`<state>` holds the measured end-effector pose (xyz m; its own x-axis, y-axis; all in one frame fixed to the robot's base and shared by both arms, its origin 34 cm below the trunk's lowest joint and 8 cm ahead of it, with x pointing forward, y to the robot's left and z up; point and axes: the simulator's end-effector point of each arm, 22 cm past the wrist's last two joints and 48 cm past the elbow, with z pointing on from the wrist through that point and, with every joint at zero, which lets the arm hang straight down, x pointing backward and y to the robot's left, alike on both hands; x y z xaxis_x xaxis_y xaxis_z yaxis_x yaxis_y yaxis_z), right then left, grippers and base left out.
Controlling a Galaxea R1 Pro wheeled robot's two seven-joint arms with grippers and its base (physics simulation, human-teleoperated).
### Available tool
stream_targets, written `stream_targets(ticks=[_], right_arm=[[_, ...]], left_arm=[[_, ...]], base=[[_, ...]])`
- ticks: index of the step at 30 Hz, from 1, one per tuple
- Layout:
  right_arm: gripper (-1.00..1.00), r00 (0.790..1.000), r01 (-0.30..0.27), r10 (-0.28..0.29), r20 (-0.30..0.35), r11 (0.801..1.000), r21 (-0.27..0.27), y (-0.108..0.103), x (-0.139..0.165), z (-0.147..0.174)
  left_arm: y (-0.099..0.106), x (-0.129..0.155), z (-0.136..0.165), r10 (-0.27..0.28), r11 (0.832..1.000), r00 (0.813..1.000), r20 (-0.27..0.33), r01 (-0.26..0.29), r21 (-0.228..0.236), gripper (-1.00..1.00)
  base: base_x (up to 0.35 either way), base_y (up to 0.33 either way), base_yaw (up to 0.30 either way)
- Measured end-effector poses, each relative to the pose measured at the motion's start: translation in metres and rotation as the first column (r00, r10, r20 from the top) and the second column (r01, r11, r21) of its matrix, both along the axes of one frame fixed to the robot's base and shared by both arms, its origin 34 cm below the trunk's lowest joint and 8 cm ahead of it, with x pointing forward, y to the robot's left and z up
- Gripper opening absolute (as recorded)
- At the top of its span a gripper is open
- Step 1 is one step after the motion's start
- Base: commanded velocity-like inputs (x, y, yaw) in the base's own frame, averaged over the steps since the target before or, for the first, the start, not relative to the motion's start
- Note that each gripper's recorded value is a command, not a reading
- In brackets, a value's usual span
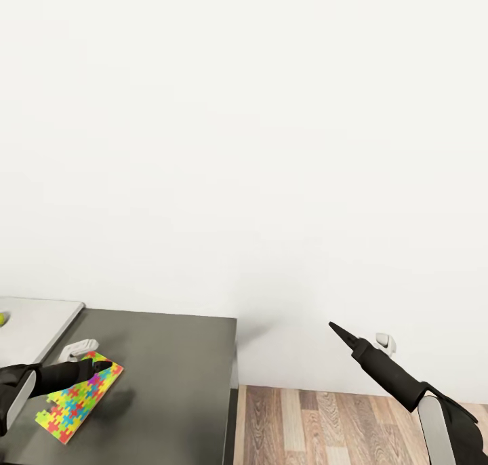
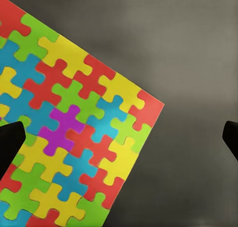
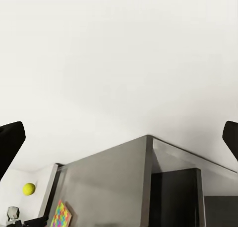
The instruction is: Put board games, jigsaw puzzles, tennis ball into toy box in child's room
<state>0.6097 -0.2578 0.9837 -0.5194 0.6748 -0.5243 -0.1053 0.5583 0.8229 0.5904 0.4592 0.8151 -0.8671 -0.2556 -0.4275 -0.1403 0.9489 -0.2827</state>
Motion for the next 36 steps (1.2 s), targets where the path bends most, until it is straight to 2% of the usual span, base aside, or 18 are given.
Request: stream_targets(ticks=[22, 36], right_arm=[[1.00, 1.000, 0.000, 0.000, -0.001, 1.000, 0.000, -0.0001, 0.0000, -0.0002], [1.00, 1.000, 0.005, -0.005, -0.001, 1.000, -0.001, -0.0019, -0.0001, -0.0003]], left_arm=[[-0.0002, 0.0000, -0.0001, 0.000, 1.000, 1.000, 0.000, 0.000, 0.000, 1.00], [-0.0004, 0.0001, 0.0000, 0.000, 1.000, 1.000, 0.000, 0.000, -0.001, 1.00]], base=[[0.000, 0.004, 0.000], [0.000, 0.113, 0.000]])
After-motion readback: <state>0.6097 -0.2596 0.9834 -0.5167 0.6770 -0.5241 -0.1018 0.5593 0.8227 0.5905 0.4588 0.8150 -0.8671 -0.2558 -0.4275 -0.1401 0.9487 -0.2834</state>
